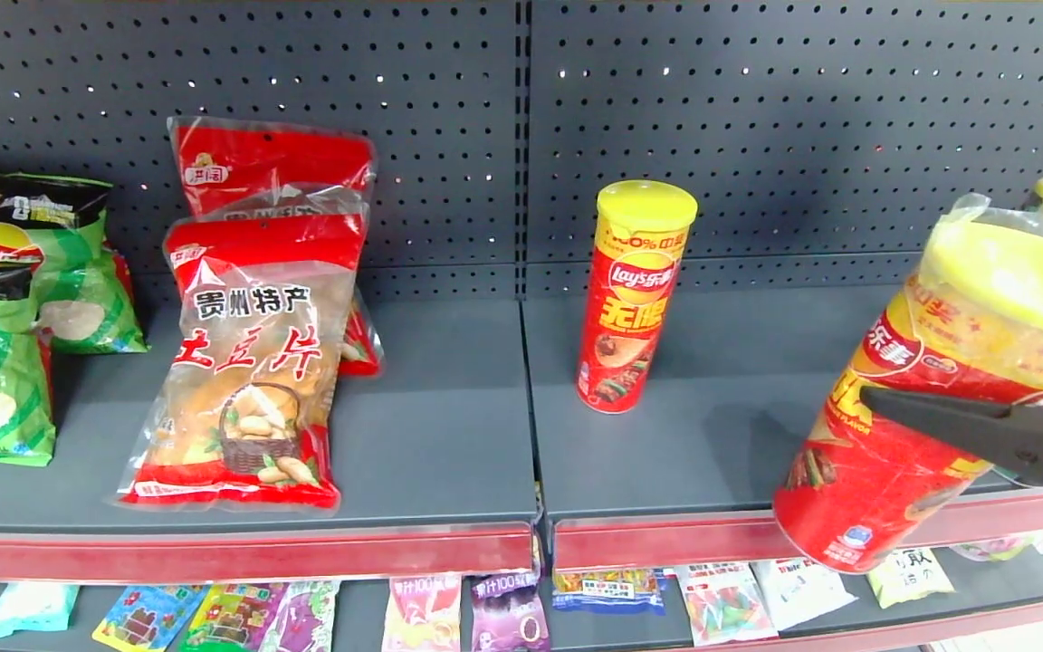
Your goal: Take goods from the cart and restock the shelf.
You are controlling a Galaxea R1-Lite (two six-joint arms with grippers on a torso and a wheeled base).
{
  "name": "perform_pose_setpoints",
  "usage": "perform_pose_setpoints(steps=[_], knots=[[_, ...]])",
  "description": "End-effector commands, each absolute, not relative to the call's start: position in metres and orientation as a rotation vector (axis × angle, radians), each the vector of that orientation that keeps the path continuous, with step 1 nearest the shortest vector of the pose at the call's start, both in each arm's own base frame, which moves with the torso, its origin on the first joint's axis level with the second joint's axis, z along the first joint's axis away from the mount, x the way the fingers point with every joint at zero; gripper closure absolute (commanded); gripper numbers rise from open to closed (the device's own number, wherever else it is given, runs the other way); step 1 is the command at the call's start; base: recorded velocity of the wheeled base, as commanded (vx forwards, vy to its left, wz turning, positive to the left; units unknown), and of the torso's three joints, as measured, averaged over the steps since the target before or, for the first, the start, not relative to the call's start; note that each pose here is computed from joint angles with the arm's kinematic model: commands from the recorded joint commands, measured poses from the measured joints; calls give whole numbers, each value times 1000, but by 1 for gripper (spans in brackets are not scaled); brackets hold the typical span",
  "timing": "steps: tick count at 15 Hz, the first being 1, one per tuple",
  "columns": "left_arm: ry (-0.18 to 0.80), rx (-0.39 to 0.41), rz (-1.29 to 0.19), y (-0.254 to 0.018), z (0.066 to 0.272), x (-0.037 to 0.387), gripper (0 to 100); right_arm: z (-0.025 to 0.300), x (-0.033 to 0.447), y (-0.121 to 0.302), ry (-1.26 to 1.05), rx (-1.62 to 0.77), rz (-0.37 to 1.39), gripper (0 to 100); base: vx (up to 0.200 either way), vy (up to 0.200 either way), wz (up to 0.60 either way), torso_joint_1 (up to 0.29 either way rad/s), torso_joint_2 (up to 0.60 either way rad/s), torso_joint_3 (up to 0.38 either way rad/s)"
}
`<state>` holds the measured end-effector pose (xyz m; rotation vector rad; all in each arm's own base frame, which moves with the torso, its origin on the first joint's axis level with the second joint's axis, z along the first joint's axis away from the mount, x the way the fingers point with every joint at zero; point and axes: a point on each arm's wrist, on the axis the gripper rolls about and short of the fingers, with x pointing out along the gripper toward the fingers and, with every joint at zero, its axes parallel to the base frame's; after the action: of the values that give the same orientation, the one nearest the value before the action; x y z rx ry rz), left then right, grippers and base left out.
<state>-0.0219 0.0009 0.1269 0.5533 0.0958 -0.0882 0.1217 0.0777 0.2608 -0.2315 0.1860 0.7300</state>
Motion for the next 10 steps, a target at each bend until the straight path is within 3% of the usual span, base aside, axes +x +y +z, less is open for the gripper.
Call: perform_pose_setpoints(steps=[1,2,4,6,10], knots=[[153,547,-157,-1,151,-4,0,261,123,79,187,-232,729,100,0,0,0,0,0,0],[157,524,-200,-2,168,6,0,260,124,79,187,-232,729,100,0,0,0,0,0,0],[160,401,-390,-10,224,64,0,261,128,81,170,-231,717,100,0,0,0,0,0,0],[128,376,-536,-23,253,119,0,261,130,82,175,-231,705,100,0,0,0,0,0,0],[214,117,-948,-105,281,164,0,265,139,85,144,-226,650,100,0,0,0,0,0,0]])
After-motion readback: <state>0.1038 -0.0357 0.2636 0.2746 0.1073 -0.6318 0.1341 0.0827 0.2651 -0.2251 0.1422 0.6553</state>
